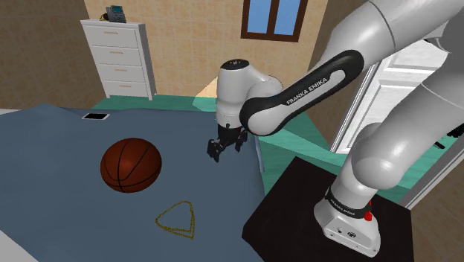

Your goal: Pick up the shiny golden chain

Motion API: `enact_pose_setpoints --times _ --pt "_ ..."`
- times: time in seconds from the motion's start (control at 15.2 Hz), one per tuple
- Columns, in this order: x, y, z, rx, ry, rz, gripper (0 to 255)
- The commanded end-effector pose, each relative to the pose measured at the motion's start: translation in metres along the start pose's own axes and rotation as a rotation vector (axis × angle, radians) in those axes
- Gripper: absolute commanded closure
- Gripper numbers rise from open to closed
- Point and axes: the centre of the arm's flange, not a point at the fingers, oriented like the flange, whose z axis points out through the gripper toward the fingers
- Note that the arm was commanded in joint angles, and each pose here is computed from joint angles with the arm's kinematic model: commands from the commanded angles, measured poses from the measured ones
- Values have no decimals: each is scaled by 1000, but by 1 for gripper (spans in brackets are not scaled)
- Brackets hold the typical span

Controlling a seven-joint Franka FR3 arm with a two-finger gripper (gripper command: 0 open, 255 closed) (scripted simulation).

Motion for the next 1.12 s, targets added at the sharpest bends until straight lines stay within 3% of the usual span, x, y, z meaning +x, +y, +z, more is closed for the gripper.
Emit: enact_pose_setpoints --times 0.0,1.06 --pt "-2 -19 21 -7 0 14 0" --pt "0 -163 186 -77 -3 114 0"
